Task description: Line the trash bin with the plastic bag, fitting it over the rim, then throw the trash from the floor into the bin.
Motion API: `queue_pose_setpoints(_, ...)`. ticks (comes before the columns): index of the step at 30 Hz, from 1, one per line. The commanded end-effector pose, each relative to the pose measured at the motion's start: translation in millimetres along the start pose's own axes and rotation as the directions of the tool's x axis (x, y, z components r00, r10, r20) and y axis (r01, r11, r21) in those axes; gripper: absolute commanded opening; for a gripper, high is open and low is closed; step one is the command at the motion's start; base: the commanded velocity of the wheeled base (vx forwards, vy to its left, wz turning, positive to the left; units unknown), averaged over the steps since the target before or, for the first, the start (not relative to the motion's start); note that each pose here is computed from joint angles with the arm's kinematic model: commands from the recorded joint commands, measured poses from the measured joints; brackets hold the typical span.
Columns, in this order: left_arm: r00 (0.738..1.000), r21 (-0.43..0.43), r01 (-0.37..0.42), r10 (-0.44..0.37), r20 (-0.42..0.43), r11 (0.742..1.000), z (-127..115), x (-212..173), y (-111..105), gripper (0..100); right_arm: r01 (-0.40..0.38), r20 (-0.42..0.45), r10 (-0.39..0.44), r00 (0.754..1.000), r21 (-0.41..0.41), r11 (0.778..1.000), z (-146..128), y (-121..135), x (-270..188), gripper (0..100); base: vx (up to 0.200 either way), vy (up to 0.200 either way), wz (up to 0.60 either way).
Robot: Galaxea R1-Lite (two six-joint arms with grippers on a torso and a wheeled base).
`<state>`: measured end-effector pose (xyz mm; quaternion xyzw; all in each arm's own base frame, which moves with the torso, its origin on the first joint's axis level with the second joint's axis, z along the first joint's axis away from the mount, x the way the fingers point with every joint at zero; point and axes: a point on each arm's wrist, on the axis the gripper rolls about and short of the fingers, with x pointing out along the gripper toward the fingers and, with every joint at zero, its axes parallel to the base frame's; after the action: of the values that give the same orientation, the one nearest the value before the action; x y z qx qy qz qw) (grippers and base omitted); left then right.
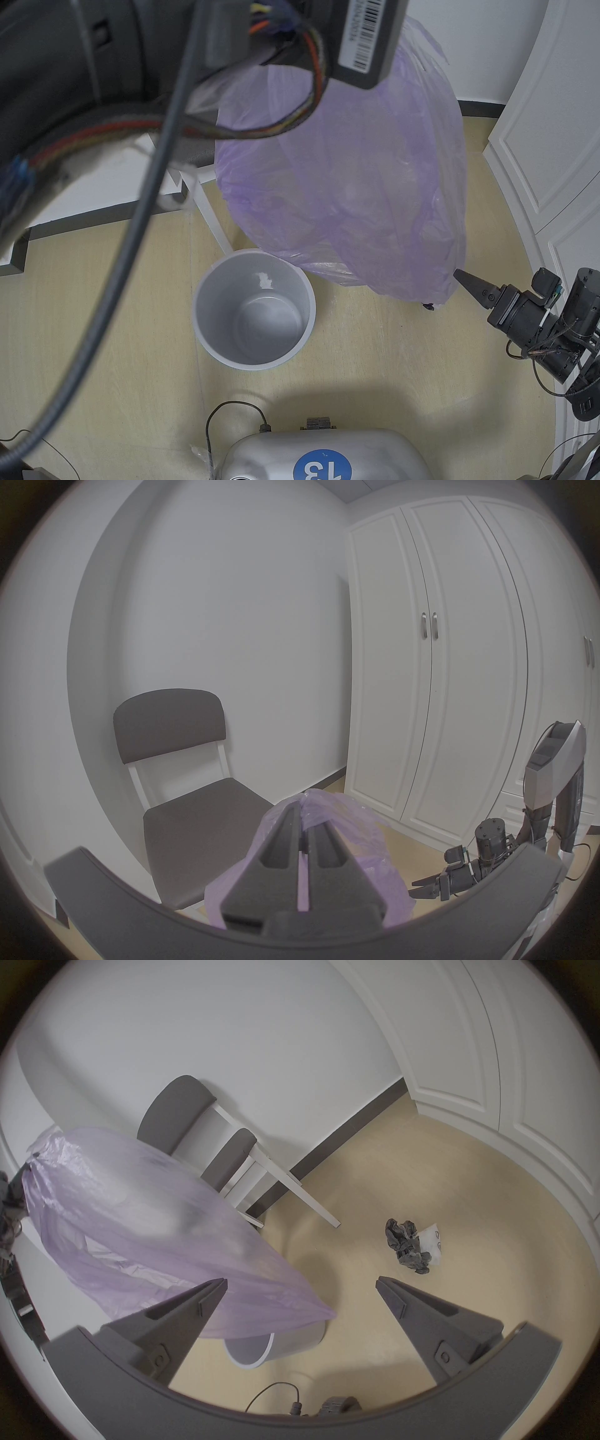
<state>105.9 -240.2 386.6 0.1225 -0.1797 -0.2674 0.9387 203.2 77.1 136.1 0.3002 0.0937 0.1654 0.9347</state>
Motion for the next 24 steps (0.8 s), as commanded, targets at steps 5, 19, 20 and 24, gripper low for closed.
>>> queue_pose_setpoints(5, 1.0, -0.006, 0.008, -0.008, 0.009, 1.0, 2.6, -2.0, -1.1, 0, 0.035, -0.025, -0.035, 0.999, 0.019, 0.999, -4.6, -8.7, 9.2, 100, 0.0, 0.0, 0.0)
queue_pose_setpoints(19, 0.999, -0.002, 0.01, -0.01, 0.032, 1.0, 4.6, -2.7, -1.2, 0, 0.022, -0.048, -0.019, 0.999, 0.069, 0.997, -14.1, -15.3, 17.2, 100, 0.0, 0.0, 0.0)
queue_pose_setpoints(20, 0.999, -0.002, 0.016, -0.016, 0.034, 1.0, 5.0, -3.1, -1.9, 0, 0.014, -0.049, -0.01, 0.999, 0.081, 0.997, -14.4, -14.9, 17.4, 100, 0.0, 0.0, 0.0)
queue_pose_setpoints(24, 0.999, -0.004, 0.027, -0.026, 0.039, 1.0, 5.9, -3.8, -3.7, 0, -0.009, -0.058, 0.015, 0.998, 0.113, 0.994, -19.2, -15.7, 18.6, 100, 0.0, 0.0, 0.0)
